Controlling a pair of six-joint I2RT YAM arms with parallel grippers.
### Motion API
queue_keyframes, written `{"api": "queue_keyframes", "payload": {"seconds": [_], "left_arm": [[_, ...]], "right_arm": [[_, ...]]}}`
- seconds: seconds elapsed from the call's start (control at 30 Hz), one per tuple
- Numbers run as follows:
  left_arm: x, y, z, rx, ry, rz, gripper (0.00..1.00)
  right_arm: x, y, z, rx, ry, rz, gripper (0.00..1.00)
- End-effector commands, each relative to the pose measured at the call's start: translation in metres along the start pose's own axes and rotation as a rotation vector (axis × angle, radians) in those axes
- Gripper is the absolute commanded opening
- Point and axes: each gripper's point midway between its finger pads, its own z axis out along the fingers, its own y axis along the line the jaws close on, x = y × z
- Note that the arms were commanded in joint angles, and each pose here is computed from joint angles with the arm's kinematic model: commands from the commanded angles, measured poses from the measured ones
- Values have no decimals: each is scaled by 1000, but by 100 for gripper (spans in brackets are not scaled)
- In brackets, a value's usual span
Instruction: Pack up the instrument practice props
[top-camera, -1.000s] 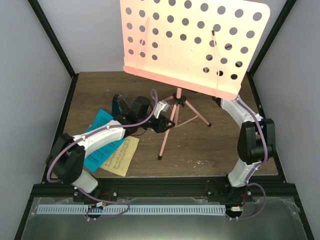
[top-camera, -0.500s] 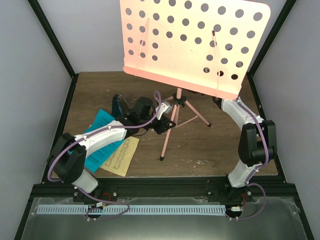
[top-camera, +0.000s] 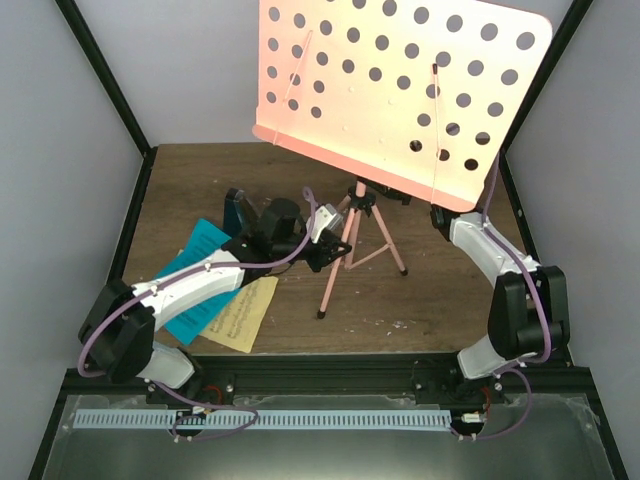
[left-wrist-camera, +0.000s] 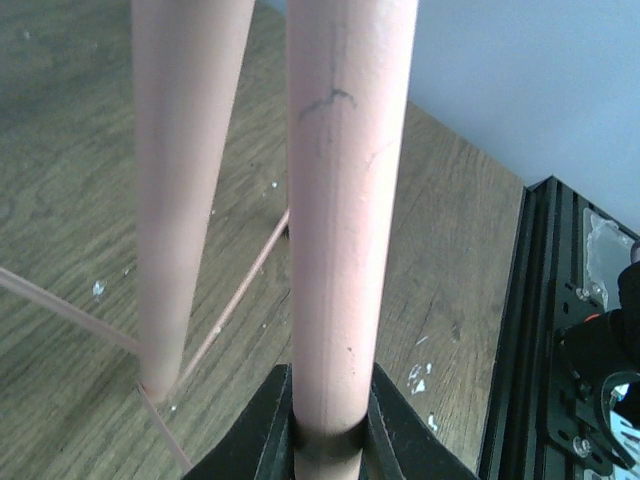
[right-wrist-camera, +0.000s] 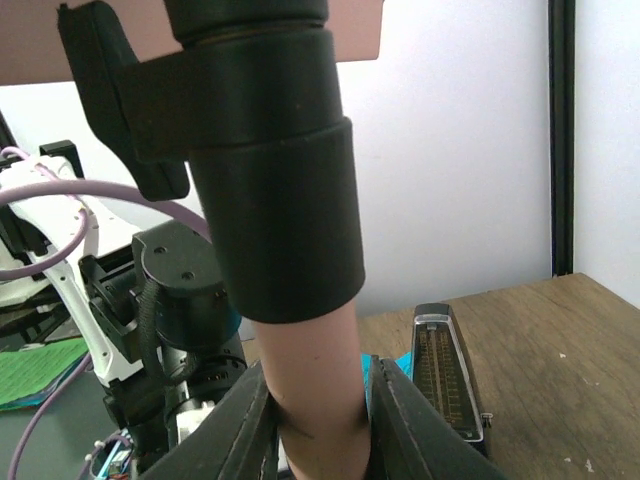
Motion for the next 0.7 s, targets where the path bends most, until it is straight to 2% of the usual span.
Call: {"api": "queue_keyframes", "payload": {"seconds": [0.0,0.3,0.67], "left_arm": [[-79,-2,-30,-58,-290,76,0],[-82,-8,-32,-49,-316,102,0],[-49,-2,-23,-41,-259,95,0]], "right_arm": [[-13,37,7,-41,-5,-7,1],[1,58,14,-58,-8,8,1],[7,72,22,-14,-42,0,1]]}}
